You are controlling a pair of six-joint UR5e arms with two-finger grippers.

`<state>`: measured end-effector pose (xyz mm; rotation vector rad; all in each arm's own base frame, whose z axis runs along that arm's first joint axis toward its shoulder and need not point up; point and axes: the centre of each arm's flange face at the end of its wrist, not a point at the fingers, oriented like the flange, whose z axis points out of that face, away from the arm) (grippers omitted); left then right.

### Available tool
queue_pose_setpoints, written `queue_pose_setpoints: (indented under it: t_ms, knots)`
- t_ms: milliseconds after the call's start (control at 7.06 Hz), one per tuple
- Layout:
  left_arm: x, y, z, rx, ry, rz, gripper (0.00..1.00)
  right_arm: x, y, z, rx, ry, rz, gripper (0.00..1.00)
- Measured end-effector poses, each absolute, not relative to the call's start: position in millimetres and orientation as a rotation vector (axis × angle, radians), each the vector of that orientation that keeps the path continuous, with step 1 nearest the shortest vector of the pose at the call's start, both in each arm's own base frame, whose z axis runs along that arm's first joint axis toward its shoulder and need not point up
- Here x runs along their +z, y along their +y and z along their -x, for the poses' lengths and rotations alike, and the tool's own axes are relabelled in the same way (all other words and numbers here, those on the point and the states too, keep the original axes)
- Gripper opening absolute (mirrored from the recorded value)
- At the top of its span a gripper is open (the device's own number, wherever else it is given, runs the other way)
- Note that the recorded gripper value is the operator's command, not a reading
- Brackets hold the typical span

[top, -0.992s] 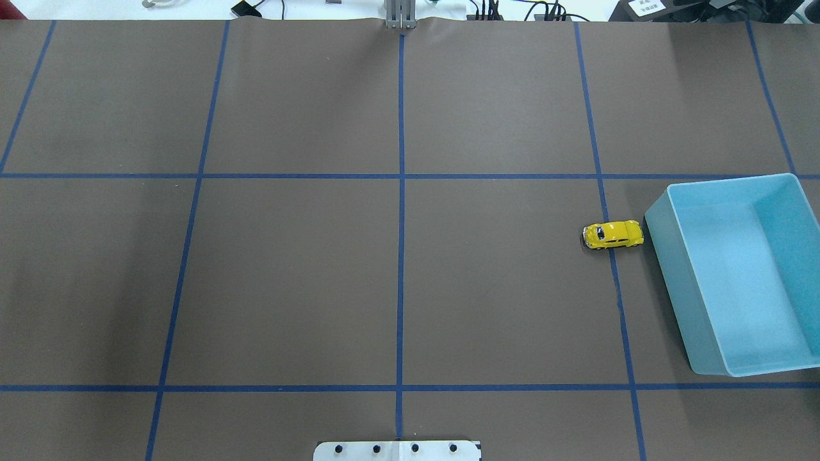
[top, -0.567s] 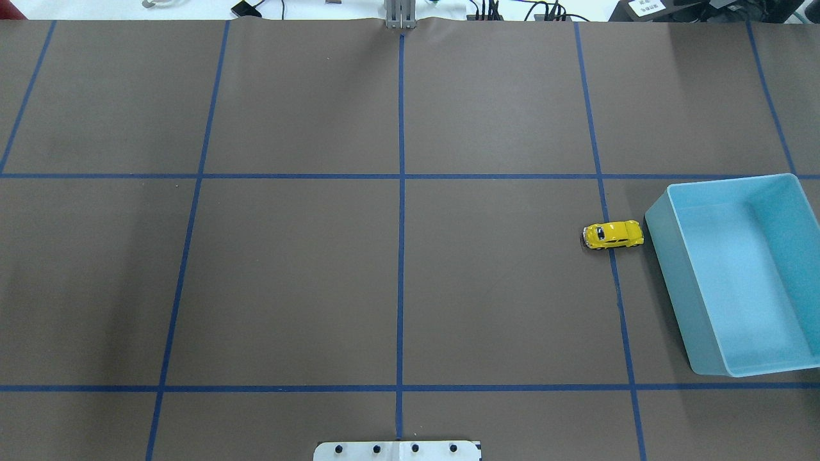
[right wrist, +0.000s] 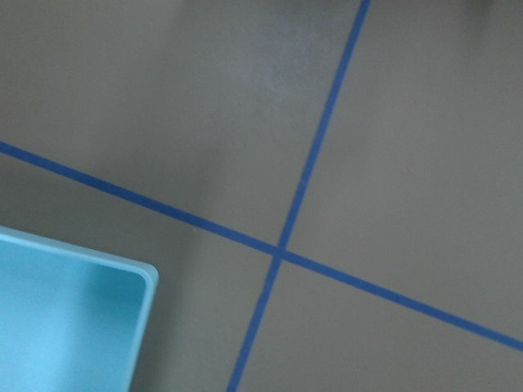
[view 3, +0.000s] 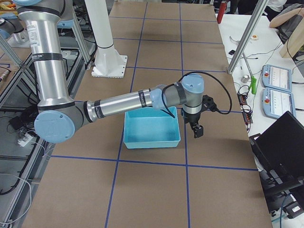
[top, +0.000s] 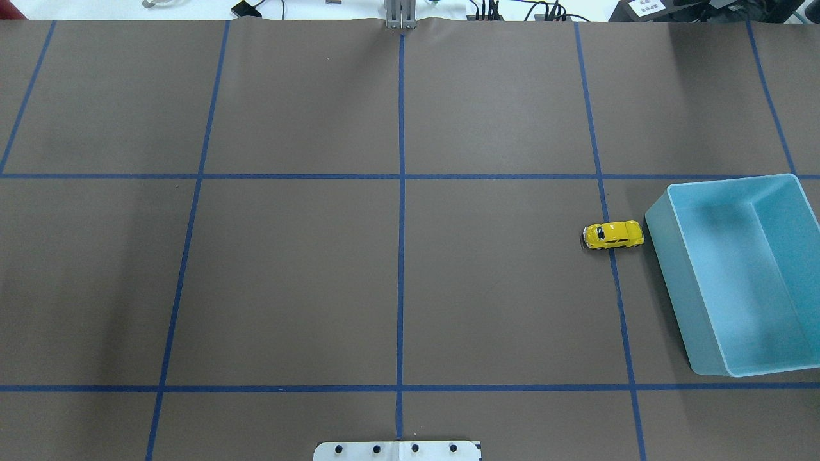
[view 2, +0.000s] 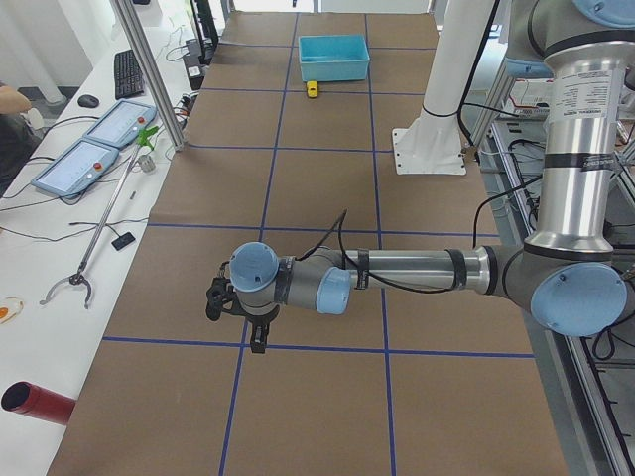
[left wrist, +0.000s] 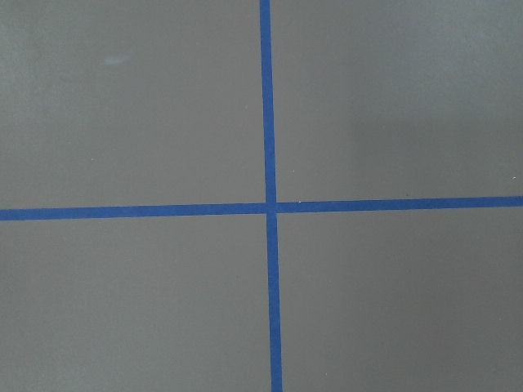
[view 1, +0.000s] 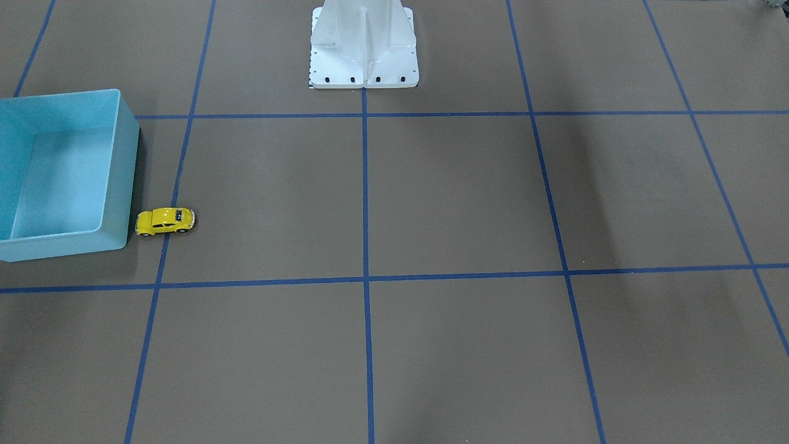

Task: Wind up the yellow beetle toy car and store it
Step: 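Lower the right gripper onto the yellow car beside the bin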

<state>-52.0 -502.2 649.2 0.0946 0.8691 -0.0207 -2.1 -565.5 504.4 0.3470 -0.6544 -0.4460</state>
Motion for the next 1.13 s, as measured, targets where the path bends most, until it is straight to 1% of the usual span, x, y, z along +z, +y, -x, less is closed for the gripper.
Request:
queue_pose_setpoints:
  t_ms: [425, 708, 992, 1133]
  knots:
    - [654, -495, 53, -0.036, 0.886, -0.079, 1.0, 436, -586, 100, -0.633, -0.689, -0.409, 1.0]
    - [658, -491, 53, -0.039, 0.885, -0.073, 1.0, 386, -560, 175, -0.784, -0.782, -0.424, 1.0]
    - [661, -489, 54, -0.036, 0.876, -0.073, 1.0, 372, -532, 239, -0.934, -0.857, -0.391, 1.0]
    - [661, -489, 54, -0.035, 0.873, -0.075, 1.0, 374, -521, 262, -1.066, -0.826, -0.419, 1.0]
